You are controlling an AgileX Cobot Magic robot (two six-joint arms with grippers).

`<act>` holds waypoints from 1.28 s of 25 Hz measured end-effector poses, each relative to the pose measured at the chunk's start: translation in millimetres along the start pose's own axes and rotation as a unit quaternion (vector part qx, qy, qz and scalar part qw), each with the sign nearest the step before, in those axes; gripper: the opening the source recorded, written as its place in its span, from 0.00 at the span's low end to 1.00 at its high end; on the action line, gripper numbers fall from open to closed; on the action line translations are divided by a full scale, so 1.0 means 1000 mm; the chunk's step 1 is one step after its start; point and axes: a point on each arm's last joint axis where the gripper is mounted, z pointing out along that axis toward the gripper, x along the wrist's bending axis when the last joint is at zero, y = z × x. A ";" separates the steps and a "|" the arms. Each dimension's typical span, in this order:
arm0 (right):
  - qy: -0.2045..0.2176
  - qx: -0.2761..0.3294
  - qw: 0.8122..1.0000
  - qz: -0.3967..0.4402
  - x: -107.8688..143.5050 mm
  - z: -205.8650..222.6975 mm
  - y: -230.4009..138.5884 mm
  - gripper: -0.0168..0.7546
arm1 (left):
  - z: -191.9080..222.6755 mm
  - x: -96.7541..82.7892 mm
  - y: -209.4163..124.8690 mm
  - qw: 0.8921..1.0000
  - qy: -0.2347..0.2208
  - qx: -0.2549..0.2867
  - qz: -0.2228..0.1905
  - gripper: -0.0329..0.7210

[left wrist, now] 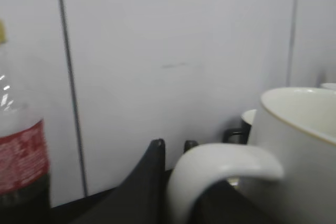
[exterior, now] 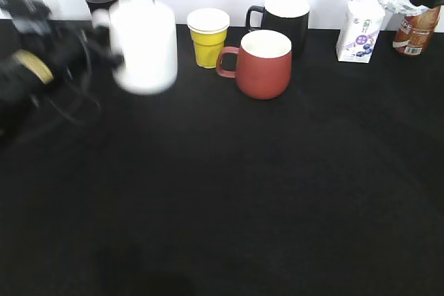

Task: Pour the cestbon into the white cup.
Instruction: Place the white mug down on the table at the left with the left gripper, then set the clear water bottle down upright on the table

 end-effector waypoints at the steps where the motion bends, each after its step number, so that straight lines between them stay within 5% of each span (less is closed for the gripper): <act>1: 0.000 0.000 1.000 0.000 0.000 0.000 0.000 0.66 | 0.004 0.002 -0.013 1.000 0.004 0.014 -0.003 0.14; 12: 0.001 0.001 1.000 0.000 0.000 0.000 -0.001 0.66 | 0.039 0.016 -0.054 1.000 0.015 0.000 -0.019 0.14; 16: 0.001 0.001 1.000 0.000 0.000 0.000 -0.001 0.66 | 0.016 0.010 -0.058 0.999 0.015 0.024 -0.029 0.34; 22: -0.003 0.017 1.000 0.015 -0.004 0.005 -0.012 0.66 | -0.047 -0.007 -0.054 0.995 0.018 0.087 -0.043 0.37; 28: -0.081 0.099 0.989 0.072 -0.034 0.023 -0.084 0.66 | -0.094 -0.025 -0.001 0.999 -0.005 0.046 -0.026 0.37; 32: -0.080 0.113 0.989 0.061 -0.042 0.033 -0.136 0.66 | -0.105 -0.036 0.042 0.999 -0.038 -0.009 0.009 0.37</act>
